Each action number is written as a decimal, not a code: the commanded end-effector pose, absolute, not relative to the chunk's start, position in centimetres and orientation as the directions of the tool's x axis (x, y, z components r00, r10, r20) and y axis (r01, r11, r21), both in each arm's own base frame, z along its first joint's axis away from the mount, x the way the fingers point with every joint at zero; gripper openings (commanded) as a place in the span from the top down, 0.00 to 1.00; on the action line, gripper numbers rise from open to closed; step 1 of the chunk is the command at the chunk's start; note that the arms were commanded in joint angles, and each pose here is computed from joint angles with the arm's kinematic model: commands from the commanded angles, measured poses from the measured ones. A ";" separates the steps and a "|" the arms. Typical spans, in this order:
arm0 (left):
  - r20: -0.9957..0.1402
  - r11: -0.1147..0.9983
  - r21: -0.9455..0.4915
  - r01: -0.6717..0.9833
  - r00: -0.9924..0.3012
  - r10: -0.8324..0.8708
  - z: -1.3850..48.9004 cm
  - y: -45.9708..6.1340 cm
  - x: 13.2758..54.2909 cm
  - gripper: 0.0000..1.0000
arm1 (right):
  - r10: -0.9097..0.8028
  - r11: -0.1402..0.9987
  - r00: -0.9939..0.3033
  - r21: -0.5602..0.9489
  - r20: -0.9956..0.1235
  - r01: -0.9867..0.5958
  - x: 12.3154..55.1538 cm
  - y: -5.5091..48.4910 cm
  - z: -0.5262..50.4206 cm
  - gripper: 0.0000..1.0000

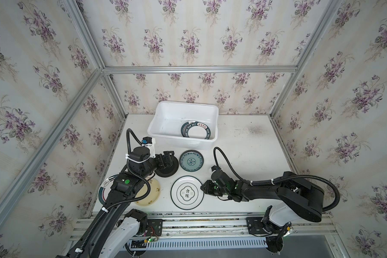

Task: Place the plates into the plastic bin on the countertop
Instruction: Pick up the plate from the bottom-center of the table.

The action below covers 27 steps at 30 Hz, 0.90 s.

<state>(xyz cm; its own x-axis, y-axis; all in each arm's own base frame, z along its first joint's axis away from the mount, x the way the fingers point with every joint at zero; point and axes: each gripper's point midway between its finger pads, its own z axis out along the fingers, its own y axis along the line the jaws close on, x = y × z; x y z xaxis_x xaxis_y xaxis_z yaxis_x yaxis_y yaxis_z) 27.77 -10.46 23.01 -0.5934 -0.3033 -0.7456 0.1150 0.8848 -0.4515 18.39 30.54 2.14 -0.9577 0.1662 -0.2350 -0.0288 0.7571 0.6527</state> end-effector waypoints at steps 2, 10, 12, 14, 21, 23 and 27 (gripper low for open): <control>-0.767 0.887 -0.445 0.123 -0.563 -0.307 23.7 -10.3 28.2 0.00 | 0.166 0.774 -0.952 0.632 -0.258 -0.037 18.8 30.4 2.2 0.82; -0.766 0.888 -0.444 0.122 -0.565 -0.306 23.6 -10.3 28.2 0.00 | 0.203 0.797 -0.935 0.604 -0.292 -0.016 18.9 28.5 2.6 0.95; -0.765 0.885 -0.449 0.124 -0.565 -0.309 23.6 -10.4 28.2 0.01 | 0.209 0.798 -0.928 0.602 -0.310 -0.021 19.0 28.2 3.0 0.97; -0.763 0.883 -0.452 0.128 -0.568 -0.308 23.6 -10.5 28.2 0.01 | 0.221 0.802 -0.920 0.597 -0.324 -0.018 19.0 27.6 3.5 1.00; -0.760 0.878 -0.455 0.150 -0.579 -0.295 23.6 -11.0 28.2 0.01 | 0.296 0.801 -0.873 0.598 -0.388 0.005 19.5 24.9 5.7 1.00; -0.754 0.875 -0.458 0.156 -0.590 -0.289 23.4 -11.2 28.3 0.00 | 0.330 0.786 -0.855 0.618 -0.400 0.014 19.7 23.9 6.5 1.00; -0.742 0.869 -0.469 0.160 -0.605 -0.289 23.2 -11.6 28.6 0.01 | 0.393 0.759 -0.817 0.650 -0.422 0.029 20.2 21.9 8.3 1.00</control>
<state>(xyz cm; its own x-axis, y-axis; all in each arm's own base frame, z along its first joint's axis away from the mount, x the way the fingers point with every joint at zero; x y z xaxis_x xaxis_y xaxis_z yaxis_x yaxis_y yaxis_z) 28.05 -11.10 22.09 -0.6281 -0.2843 -0.7243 0.1257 0.8816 -0.4550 19.50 22.98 7.17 -0.8517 0.3422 -0.3968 0.0114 0.7692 0.6389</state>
